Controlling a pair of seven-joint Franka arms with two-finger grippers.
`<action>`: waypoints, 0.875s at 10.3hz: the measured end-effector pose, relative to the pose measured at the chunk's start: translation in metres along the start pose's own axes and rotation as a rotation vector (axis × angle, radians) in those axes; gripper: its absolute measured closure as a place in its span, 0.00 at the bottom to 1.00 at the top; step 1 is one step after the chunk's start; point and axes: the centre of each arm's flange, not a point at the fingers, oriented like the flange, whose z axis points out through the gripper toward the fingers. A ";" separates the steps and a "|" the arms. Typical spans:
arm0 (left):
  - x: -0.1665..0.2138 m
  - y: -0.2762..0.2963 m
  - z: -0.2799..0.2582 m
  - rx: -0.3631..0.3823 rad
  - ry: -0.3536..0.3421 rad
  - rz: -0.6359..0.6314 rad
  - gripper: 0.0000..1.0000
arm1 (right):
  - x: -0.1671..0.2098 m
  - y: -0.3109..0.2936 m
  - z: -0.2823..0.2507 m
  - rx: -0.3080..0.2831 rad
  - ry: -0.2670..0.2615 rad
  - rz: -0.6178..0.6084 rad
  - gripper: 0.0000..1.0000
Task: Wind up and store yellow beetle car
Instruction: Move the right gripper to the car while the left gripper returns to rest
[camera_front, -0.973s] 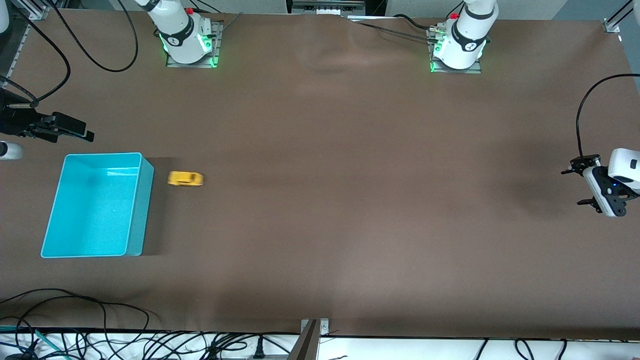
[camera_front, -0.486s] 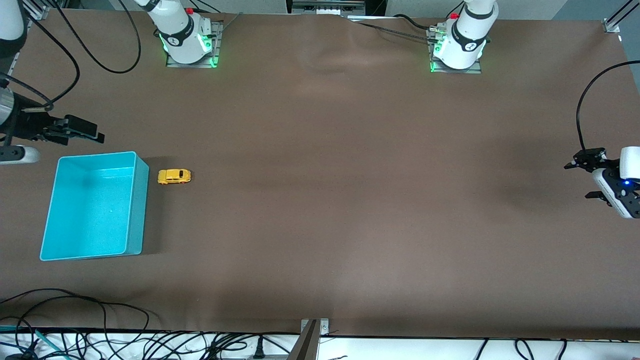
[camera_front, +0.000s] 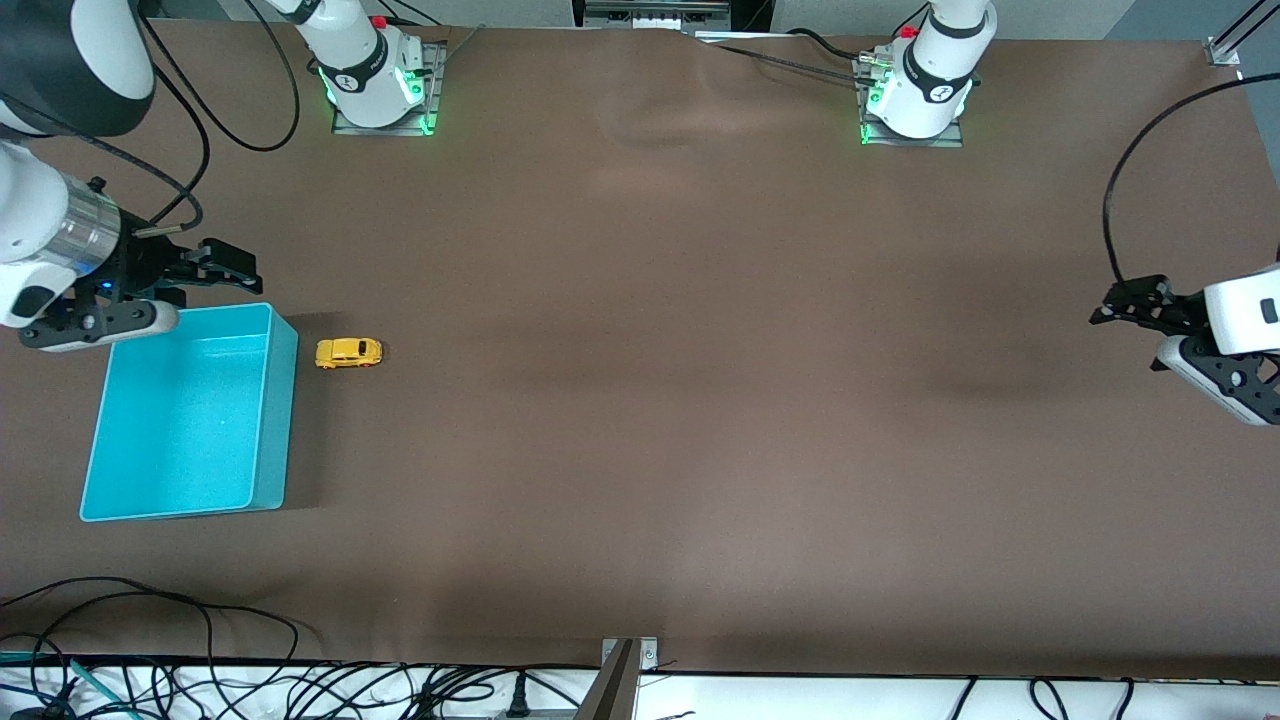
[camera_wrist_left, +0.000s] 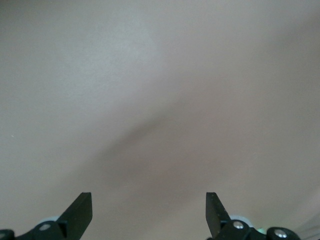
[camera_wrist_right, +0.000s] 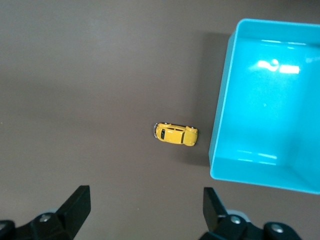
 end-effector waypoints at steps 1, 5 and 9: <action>0.006 0.025 -0.011 0.007 0.007 -0.068 0.00 | 0.002 0.003 0.008 -0.003 0.012 -0.068 0.00; 0.016 0.120 -0.054 0.086 0.055 -0.262 0.00 | 0.005 0.009 0.047 -0.015 0.029 -0.272 0.00; -0.027 0.164 -0.087 0.138 0.092 -0.286 0.00 | 0.011 0.015 0.098 -0.026 0.030 -0.545 0.00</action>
